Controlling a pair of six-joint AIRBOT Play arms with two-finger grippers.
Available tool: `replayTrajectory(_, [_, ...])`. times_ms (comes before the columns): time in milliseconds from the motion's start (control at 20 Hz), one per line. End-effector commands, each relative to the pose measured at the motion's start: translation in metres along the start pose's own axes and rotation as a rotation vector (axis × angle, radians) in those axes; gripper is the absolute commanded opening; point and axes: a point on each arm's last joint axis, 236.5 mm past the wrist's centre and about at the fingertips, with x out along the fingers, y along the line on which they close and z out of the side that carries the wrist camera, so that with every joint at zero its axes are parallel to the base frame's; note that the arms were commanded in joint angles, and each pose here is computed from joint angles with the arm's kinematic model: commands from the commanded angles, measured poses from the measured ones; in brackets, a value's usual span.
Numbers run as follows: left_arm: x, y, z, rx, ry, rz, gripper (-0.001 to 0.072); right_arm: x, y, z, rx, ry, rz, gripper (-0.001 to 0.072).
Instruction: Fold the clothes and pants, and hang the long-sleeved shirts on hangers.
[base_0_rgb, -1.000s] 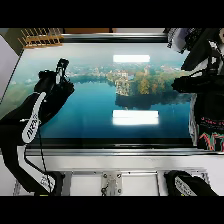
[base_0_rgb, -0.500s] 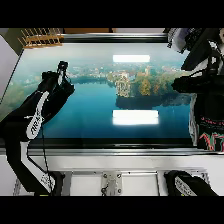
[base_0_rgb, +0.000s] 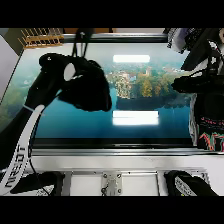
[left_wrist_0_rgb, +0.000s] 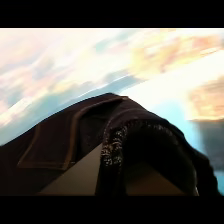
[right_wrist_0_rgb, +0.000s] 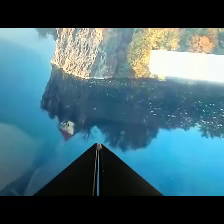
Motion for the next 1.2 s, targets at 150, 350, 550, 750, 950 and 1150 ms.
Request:
replayTrajectory(150, [-0.033,-0.176,-0.003,0.177,-0.034,-0.284,0.0009,0.0,0.0,0.002,0.0,-0.008,-0.001,0.0037])
replayTrajectory(350, [0.004,-0.21,-0.026,0.135,0.024,-0.311,0.0712,0.0,0.0,0.002,0.0,-0.007,0.0,0.0038])
replayTrajectory(550, [0.026,-0.14,-0.027,0.02,0.075,-0.208,0.0712,0.0,0.0,0.001,0.0,-0.006,0.0,0.0038])
replayTrajectory(750, [0.068,-0.056,-0.066,-0.212,0.232,-0.121,0.0712,0.0,0.001,-0.005,0.0,0.019,0.004,0.0042])
replayTrajectory(950, [0.121,-0.015,-0.112,-0.591,0.367,-0.214,0.0712,-0.001,0.005,-0.027,-0.017,0.113,0.023,0.0261])
replayTrajectory(1150, [0.168,-0.006,-0.13,-0.899,0.375,-0.388,0.0711,0.01,0.002,-0.053,0.009,0.191,0.032,0.0433])
